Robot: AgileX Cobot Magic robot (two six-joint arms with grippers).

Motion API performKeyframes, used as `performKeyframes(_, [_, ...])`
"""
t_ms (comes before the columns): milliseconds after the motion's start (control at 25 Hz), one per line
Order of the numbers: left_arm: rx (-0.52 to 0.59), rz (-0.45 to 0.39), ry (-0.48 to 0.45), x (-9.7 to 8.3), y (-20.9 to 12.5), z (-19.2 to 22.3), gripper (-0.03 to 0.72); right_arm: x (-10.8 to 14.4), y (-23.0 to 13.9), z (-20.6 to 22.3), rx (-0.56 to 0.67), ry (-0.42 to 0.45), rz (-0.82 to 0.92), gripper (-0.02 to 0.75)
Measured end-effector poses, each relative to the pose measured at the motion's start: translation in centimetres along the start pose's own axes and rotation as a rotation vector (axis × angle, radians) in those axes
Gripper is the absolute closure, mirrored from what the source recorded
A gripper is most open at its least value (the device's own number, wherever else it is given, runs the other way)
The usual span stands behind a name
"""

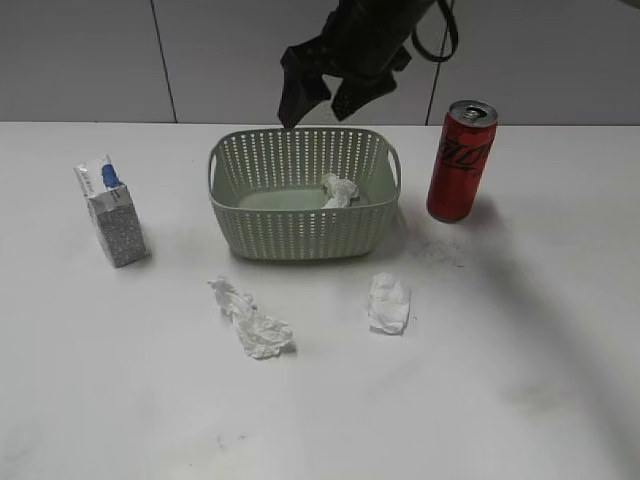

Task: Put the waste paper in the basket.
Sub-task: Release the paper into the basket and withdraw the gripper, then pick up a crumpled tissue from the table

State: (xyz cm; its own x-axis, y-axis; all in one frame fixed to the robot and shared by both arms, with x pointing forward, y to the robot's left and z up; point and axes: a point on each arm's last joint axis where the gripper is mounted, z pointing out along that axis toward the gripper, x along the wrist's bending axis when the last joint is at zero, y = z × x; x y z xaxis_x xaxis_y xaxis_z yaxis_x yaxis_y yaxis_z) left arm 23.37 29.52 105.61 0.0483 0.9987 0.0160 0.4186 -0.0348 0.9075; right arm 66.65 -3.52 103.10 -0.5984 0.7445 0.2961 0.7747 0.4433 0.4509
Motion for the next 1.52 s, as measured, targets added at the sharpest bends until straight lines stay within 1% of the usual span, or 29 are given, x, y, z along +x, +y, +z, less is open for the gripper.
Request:
performKeyframes(80, [0.0,0.0,0.0,0.0,0.0,0.0,0.15,-0.8,0.1,-1.7,-0.014,-0.012,0.026,0.122])
performKeyframes(160, [0.0,0.0,0.0,0.0,0.0,0.0,0.15,-2.1,0.1,-3.9,-0.04,-0.048,0.045,0.126])
performKeyframes(320, [0.013,-0.001,-0.001,0.0,0.1,0.2,0.15,-4.5,-0.4,-8.9,-0.09,-0.189,0.067,0.132])
performKeyframes(440, [0.043,-0.003,-0.002,0.1,0.3,0.6,0.15,-6.0,-1.4,-12.5,-0.118,-0.264,0.096,0.137])
performKeyframes(520, [0.071,-0.005,-0.003,0.1,0.5,1.0,0.15,-7.1,-2.4,-14.4,-0.126,-0.303,0.123,0.139])
performKeyframes(720, [0.154,-0.011,-0.009,0.2,1.0,2.3,0.15,-10.4,-6.1,-17.8,-0.082,-0.381,0.236,0.144])
performKeyframes(880, [0.218,-0.036,-0.033,0.1,2.1,3.7,0.15,-11.9,-9.6,-20.4,-0.052,-0.448,0.31,0.144])
performKeyframes(1000, [0.23,-0.052,-0.068,-0.1,3.3,4.7,0.15,-11.6,-12.3,-22.2,-0.027,-0.5,0.333,0.144])
performKeyframes(1120, [0.222,-0.052,-0.125,-0.4,4.5,5.9,0.15,-10.1,-14.6,-23.8,-0.034,-0.526,0.338,0.144])
performKeyframes(1200, [0.252,-0.039,-0.168,-0.8,4.9,7.1,0.15,-8.6,-16.1,-24.9,-0.06,-0.536,0.333,0.144])
performKeyframes(1360, [0.347,0.029,-0.242,-1.7,6.0,10.0,0.15,-6.0,-18.9,-25.9,-0.131,-0.525,0.328,0.144])
performKeyframes(1520, [0.403,0.112,-0.311,-3.2,8.2,13.2,0.148,-3.8,-22.1,-26.2,-0.178,-0.534,0.318,0.144])
